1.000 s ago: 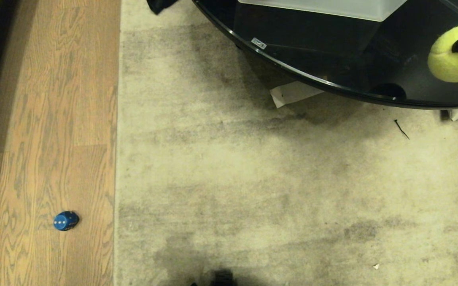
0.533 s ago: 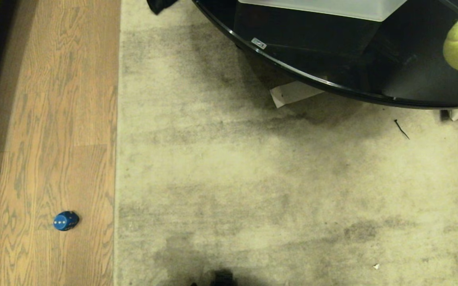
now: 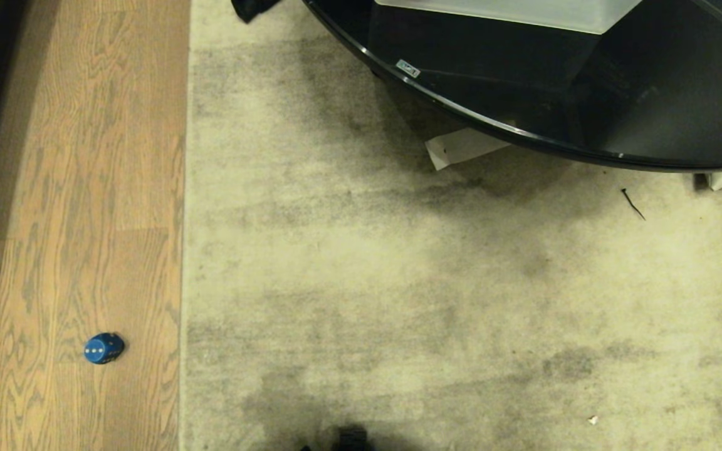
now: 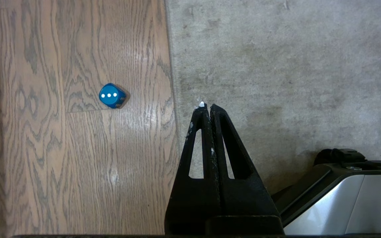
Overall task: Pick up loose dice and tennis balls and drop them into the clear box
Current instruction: Pick up toys out of the box
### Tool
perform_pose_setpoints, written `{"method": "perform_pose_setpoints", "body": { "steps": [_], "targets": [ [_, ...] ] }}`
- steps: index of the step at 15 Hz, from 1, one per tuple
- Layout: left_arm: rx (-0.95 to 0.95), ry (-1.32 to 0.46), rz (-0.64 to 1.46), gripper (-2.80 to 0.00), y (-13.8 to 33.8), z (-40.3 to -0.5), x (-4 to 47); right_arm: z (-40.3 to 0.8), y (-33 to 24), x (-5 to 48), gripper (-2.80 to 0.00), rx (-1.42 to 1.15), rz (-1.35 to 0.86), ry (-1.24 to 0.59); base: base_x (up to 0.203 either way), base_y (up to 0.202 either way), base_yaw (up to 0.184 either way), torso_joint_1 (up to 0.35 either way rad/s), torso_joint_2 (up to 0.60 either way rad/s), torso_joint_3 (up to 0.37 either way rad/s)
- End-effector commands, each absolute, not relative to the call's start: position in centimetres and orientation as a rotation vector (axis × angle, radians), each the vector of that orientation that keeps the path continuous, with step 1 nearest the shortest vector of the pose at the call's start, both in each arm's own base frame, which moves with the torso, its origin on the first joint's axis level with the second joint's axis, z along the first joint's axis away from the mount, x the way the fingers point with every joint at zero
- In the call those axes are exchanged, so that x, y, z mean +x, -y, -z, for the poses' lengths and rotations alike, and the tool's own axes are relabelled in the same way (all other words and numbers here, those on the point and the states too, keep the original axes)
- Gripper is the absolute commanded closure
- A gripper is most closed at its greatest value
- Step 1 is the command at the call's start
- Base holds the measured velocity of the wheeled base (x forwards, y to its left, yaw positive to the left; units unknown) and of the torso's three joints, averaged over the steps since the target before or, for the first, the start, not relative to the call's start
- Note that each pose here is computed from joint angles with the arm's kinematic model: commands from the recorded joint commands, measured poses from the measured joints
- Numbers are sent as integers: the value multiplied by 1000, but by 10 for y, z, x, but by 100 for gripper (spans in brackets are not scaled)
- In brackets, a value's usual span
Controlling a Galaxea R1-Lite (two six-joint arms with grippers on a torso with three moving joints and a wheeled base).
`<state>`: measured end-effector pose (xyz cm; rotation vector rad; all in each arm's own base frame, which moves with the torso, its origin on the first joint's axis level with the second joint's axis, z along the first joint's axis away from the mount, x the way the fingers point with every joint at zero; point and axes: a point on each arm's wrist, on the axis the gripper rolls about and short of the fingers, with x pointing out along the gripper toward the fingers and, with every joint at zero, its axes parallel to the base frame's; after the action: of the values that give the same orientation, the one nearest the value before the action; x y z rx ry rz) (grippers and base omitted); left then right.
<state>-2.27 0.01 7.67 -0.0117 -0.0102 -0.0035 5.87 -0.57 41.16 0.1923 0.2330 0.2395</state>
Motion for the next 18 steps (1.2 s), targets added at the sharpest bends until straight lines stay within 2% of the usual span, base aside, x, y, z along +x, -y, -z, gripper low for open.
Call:
{"method": "perform_pose_setpoints", "body": {
  "steps": [1,6,15,18],
  "targets": [
    [-12,9,3,0,0,-76,-23,-394,-4,27,0,137,-243,-201,0,0,0,0,0,0],
    [-12,9,3,0,0,-76,-23,-334,-9,1,0,17,-167,-256,0,0,0,0,0,0],
    [-12,9,3,0,0,-76,-23,-186,-6,-28,0,-114,-200,-312,0,0,0,0,0,0],
    [-12,9,3,0,0,-76,-23,-137,-5,-30,0,-149,-176,-267,0,0,0,0,0,0]
  ]
}}
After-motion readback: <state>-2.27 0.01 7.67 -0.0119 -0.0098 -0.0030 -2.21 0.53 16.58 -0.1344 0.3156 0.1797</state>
